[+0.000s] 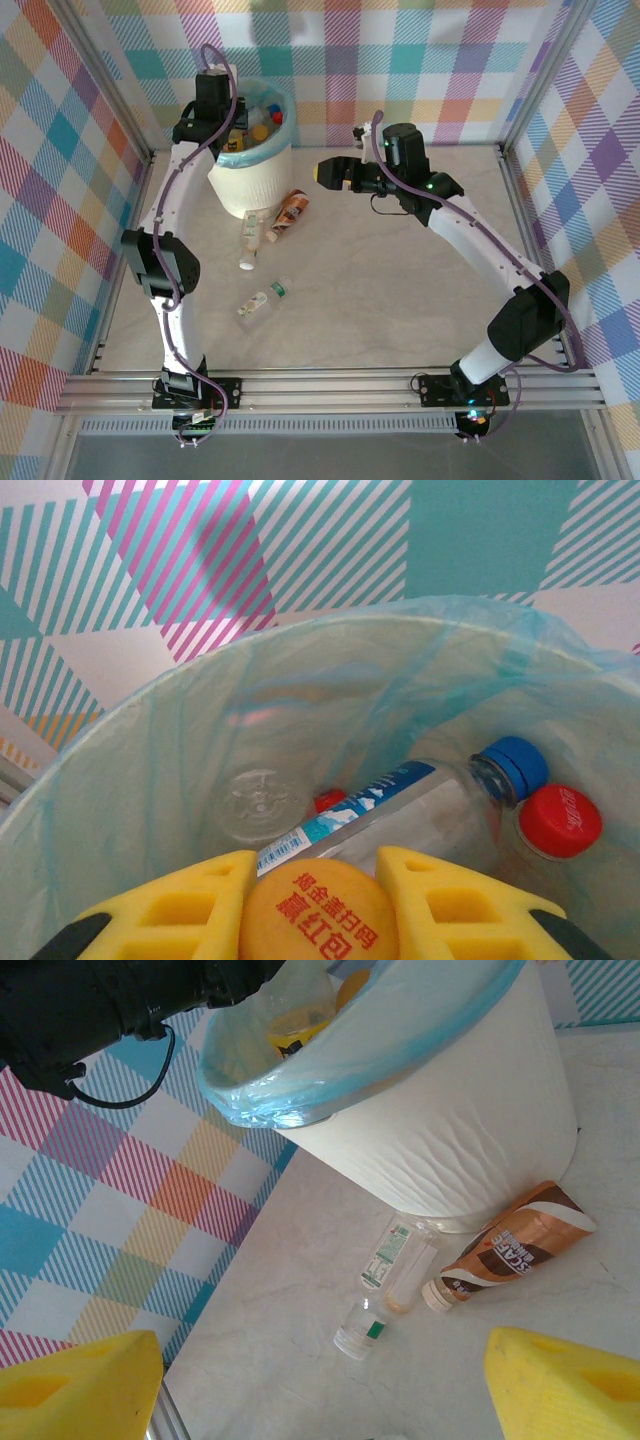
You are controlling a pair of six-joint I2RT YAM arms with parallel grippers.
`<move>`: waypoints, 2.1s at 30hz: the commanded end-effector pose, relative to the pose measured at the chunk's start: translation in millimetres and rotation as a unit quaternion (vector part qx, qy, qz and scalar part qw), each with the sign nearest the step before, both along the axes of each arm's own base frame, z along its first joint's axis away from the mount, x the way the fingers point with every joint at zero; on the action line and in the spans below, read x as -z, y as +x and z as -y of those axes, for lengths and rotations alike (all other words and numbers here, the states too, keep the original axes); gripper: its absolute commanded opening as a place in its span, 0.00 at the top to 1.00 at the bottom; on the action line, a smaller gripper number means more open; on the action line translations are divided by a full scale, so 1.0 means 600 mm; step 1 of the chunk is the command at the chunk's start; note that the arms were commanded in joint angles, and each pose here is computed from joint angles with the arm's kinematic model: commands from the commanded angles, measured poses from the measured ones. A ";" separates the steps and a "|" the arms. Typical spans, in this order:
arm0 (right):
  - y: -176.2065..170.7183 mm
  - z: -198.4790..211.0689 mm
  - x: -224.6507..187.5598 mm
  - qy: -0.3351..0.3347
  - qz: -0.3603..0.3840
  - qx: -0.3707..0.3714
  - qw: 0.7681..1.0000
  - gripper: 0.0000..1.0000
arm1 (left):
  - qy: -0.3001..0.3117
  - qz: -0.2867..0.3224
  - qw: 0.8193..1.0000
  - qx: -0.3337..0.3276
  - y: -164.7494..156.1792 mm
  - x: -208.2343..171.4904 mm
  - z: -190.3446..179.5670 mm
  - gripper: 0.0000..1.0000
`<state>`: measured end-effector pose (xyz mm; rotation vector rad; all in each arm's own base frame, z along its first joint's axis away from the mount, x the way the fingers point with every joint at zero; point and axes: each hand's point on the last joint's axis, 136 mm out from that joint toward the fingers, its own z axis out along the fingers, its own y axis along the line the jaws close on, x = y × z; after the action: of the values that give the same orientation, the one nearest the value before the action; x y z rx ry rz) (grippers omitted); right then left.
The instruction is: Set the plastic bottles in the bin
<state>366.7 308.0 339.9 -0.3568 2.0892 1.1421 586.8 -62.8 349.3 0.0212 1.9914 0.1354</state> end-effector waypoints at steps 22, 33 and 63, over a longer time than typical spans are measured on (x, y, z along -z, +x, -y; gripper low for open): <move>-0.015 0.002 -0.016 0.013 0.000 -0.004 1.000 0.16 | -0.085 -0.026 0.996 0.010 -0.044 -0.066 0.006 0.49; -0.016 0.003 -0.006 0.005 -0.013 -0.001 1.000 0.16 | -0.097 -0.091 0.990 0.045 -0.041 0.005 0.043 0.58; -0.195 0.004 0.286 -0.203 -0.160 -0.050 0.965 0.14 | 0.074 -0.225 0.928 0.288 -0.591 0.120 0.142 0.36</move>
<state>257.9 319.3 163.2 -0.6092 2.6087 0.8679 250.3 -143.6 323.6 0.6412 2.2023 -0.1726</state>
